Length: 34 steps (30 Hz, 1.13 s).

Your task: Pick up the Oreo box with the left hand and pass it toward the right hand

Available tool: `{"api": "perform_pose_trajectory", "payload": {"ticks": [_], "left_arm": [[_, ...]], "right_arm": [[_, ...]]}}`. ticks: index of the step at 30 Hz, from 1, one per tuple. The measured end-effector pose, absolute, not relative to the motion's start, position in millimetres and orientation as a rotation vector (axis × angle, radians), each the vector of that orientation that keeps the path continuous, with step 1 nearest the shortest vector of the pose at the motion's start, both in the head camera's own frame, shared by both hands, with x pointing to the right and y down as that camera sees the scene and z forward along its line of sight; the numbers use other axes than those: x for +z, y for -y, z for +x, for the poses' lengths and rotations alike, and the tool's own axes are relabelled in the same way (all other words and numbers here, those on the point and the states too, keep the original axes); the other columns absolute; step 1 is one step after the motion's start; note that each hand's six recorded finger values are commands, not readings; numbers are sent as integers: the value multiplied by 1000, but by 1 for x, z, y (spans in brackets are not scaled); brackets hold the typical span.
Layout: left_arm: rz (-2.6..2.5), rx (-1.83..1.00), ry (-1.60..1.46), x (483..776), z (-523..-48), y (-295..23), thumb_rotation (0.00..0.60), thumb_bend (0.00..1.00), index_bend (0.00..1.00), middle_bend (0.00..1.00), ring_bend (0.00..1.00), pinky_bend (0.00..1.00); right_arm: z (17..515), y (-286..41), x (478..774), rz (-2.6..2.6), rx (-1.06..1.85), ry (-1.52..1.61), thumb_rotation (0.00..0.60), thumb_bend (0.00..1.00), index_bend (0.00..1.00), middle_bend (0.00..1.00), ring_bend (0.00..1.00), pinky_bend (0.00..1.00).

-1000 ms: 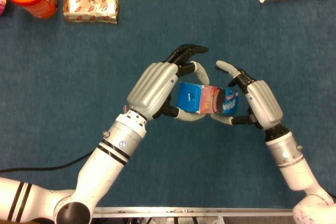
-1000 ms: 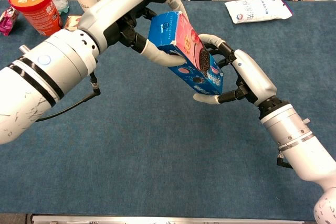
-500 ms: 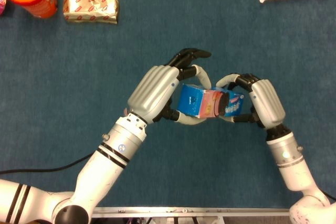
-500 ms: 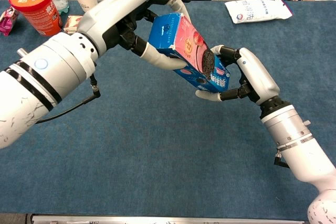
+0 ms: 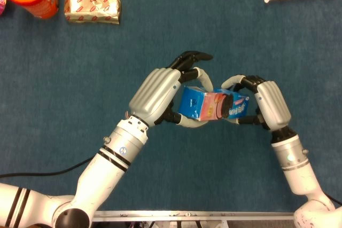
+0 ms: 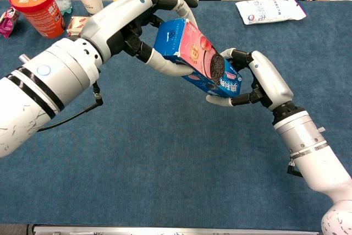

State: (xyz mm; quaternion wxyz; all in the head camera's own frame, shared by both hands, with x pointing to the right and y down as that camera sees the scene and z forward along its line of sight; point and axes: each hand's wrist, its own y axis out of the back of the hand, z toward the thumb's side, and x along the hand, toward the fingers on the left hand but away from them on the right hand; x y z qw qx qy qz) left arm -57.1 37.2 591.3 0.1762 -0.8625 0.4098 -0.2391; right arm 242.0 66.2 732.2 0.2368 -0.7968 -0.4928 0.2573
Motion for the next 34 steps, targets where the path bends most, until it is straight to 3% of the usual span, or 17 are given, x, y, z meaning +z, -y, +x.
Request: {"api": "perform_pose_trajectory", "payload": {"ticks": [6,9,14,20,34], "left_arm": [[-2453,-690,-1126,595,-58,-39,600,243,149,117,88,309],[-2457,-702,-1108,596,-59,-38,600,243,18,84,72,307],[-2466,-719,-1094,598,-61,-38,600,199,0,10,61,288],[-2459,-741,-1088,601,-65,-37,600,121,0,0,50,274],[-2385,-846,-1140,618,-87,-25,600,112,0,0,30,258]], "right_arm": [[243,-66,732,-2185,705,1358,600,214,622,608,579,440],[244,-66,732,-2184,705,1362,600,215,622,608,579,440],[245,-66,732,-2183,706,1369,600,216,622,608,579,440],[248,-67,732,-2180,708,1373,600,216,622,608,579,441],[254,-68,726,-2171,707,1369,600,216,622,608,579,440]]}}
